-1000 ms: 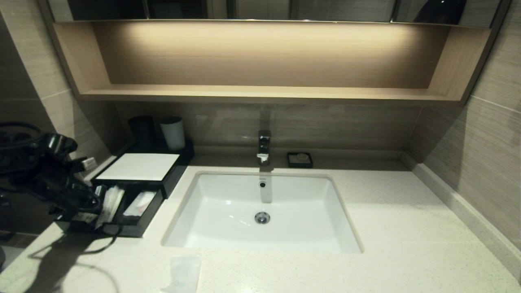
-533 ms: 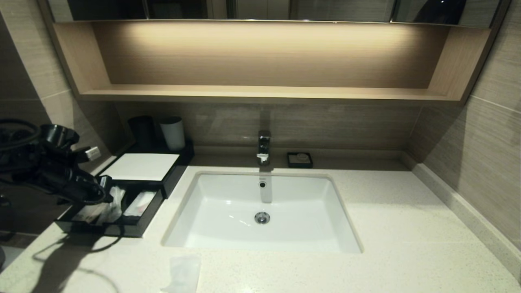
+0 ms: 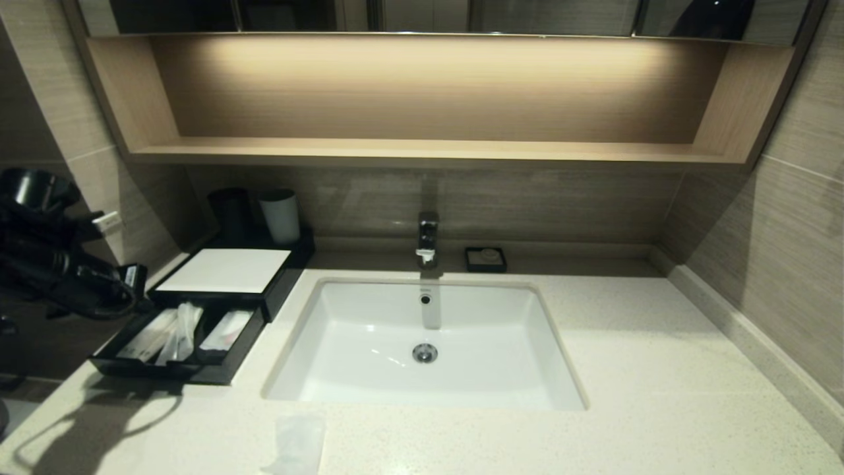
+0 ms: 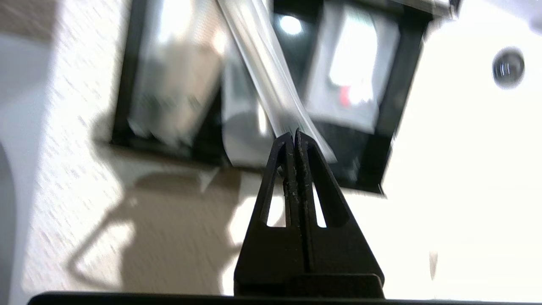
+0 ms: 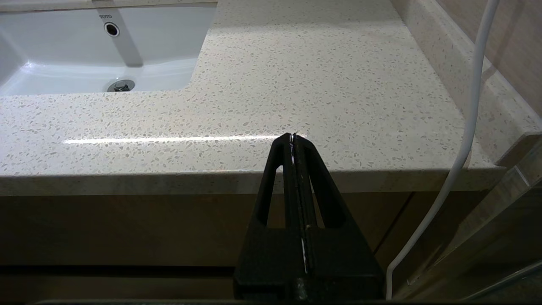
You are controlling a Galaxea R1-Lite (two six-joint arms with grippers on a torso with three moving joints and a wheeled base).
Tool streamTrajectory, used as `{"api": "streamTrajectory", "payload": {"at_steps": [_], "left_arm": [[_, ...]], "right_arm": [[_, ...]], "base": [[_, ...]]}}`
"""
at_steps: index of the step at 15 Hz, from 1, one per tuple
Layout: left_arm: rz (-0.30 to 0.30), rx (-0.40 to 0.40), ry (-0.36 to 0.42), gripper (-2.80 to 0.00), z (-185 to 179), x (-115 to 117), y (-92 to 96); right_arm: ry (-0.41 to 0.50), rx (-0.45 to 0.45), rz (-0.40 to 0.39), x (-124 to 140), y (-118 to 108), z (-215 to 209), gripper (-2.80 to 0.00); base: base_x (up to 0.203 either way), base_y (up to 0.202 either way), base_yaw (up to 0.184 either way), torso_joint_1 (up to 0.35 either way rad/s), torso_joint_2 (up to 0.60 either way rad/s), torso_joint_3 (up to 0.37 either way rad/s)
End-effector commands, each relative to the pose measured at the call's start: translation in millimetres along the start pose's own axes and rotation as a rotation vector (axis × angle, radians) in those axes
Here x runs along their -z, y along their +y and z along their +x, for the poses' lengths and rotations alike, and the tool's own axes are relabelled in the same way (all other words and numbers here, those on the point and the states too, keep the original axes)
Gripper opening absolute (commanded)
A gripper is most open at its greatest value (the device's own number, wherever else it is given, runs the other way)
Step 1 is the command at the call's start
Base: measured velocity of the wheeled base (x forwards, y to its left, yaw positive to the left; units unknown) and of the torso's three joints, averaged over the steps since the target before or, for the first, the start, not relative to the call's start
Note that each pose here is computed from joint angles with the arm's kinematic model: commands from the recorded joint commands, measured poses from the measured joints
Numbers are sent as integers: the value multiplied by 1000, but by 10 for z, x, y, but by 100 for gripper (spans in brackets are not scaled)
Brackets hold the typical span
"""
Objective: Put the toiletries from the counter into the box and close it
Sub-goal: Pick up the bathroom toiletry
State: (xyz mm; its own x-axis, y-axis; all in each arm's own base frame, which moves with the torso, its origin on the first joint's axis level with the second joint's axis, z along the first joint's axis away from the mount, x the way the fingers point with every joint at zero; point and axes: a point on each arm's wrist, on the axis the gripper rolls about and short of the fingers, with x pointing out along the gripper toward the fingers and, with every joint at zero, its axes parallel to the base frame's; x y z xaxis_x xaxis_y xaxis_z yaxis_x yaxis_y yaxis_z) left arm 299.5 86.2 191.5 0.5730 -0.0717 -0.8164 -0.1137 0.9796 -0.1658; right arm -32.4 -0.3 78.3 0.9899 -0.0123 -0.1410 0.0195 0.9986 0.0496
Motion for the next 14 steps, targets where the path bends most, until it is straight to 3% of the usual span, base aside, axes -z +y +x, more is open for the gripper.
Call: {"api": "streamTrajectory", "payload": {"at_steps": [1, 6, 13, 14], "left_arm": [[51, 49, 68, -280, -153, 149, -274], [222, 174, 294, -280, -143, 606, -911], [353, 298, 418, -280, -22, 893, -1298], [356, 298, 432, -231, 12, 903, -1311]], "right_arm": [[1, 0, 0, 1, 0, 0, -280], [1, 0, 0, 1, 0, 0, -280], [1, 0, 0, 1, 0, 0, -280], [1, 0, 0, 1, 0, 0, -280]], "base": [[0, 0, 0, 0, 0, 0], [0, 0, 0, 0, 0, 0], [0, 0, 0, 0, 0, 0], [0, 0, 0, 0, 0, 0]]}}
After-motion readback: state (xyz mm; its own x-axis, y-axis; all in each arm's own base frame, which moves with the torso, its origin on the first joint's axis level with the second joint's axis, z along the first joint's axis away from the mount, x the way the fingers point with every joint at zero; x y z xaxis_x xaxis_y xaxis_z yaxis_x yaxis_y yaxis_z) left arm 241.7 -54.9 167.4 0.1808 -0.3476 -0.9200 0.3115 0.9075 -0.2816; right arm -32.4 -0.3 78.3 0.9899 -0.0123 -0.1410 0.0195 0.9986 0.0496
